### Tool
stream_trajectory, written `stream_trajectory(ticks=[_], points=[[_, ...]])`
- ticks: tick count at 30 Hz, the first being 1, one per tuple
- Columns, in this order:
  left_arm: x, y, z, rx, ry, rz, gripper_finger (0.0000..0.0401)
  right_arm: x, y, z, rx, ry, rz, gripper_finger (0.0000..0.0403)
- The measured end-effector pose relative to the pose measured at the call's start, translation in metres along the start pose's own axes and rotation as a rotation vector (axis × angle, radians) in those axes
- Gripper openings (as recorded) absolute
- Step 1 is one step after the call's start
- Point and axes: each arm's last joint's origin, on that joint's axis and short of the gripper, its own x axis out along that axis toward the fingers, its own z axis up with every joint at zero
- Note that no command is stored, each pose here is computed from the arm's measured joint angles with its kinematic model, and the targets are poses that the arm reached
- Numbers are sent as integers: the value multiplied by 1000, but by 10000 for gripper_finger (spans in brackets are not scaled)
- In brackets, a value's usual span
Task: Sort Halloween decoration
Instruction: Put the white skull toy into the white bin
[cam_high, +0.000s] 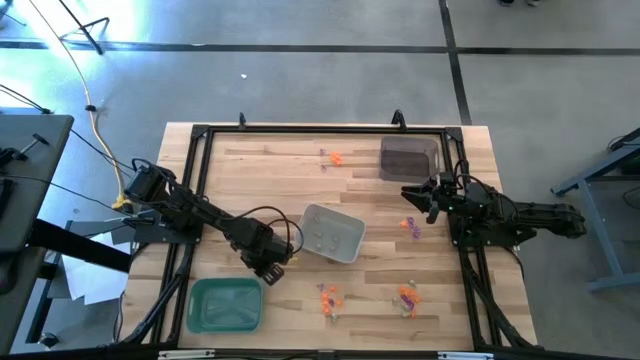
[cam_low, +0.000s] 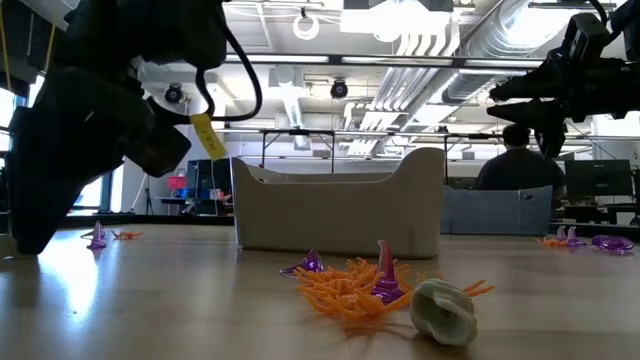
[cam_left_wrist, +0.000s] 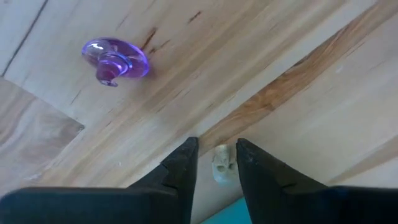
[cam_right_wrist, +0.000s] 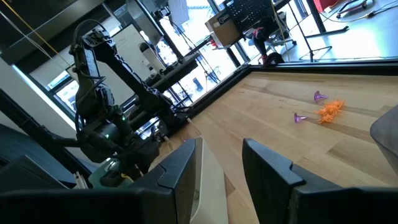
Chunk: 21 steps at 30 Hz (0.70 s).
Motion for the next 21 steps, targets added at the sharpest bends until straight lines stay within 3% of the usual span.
stream_trajectory(ticks=[10, 21], points=[[-1, 5, 6, -30, 0, 17, 3, 0, 0, 0, 0, 0, 0, 126], [-2, 5, 8, -50, -5, 7, 46, 0, 0, 0, 0, 0, 1, 126]])
